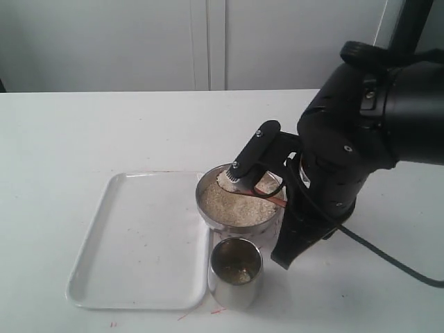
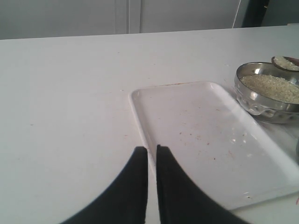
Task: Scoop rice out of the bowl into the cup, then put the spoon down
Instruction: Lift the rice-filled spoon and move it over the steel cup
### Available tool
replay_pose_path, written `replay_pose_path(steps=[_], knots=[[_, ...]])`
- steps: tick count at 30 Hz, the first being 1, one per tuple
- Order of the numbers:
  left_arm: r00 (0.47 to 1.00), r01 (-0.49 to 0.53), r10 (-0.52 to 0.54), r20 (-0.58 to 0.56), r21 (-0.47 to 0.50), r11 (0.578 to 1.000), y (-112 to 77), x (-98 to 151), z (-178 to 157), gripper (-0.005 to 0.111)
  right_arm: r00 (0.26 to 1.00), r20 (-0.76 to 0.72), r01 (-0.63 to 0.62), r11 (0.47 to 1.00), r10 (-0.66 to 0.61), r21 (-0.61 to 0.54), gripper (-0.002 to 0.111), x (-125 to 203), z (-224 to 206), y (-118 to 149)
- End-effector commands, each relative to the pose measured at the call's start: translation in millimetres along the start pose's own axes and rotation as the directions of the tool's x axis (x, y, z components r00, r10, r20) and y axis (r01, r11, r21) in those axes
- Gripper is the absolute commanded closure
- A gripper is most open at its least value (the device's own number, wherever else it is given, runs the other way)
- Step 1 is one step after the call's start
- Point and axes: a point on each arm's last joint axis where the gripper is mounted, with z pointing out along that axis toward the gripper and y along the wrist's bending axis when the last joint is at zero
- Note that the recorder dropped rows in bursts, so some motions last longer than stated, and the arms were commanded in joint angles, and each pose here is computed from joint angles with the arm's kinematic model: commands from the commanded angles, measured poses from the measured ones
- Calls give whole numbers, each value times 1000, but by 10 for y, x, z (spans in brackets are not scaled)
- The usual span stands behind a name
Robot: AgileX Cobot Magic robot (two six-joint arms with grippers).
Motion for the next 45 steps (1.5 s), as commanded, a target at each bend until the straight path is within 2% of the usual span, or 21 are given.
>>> replay_pose_path(steps=[1,11,17,29,36,42,45], knots=[[1000,15,-15,8,5,1000,-6,-22,-2,92,1000,9,-29,1000,29,11,108,92,-151,-53],[1000,15,-15,8,5,1000,-6,-22,-2,92,993,41,-107,994,107,-2,108,436,-686,-127],[1000,15,-15,8,5,1000,-6,-22,-2,92,990,33,-136,990,137,-25,108,621,-847,-117],[1000,15,-15,8,5,1000,-6,-22,-2,92,1000,3,1,997,-1,-78,108,750,-735,433],[1000,15,-15,8,5,1000,-6,-22,-2,92,999,-29,32,999,-32,-31,108,800,-630,508],[1000,15,-15,8,5,1000,-6,-22,-2,92,998,-13,64,998,-64,-24,108,700,-511,550],[1000,15,-15,8,5,1000,-6,-22,-2,92,991,-36,131,991,-131,3,108,645,-425,558]])
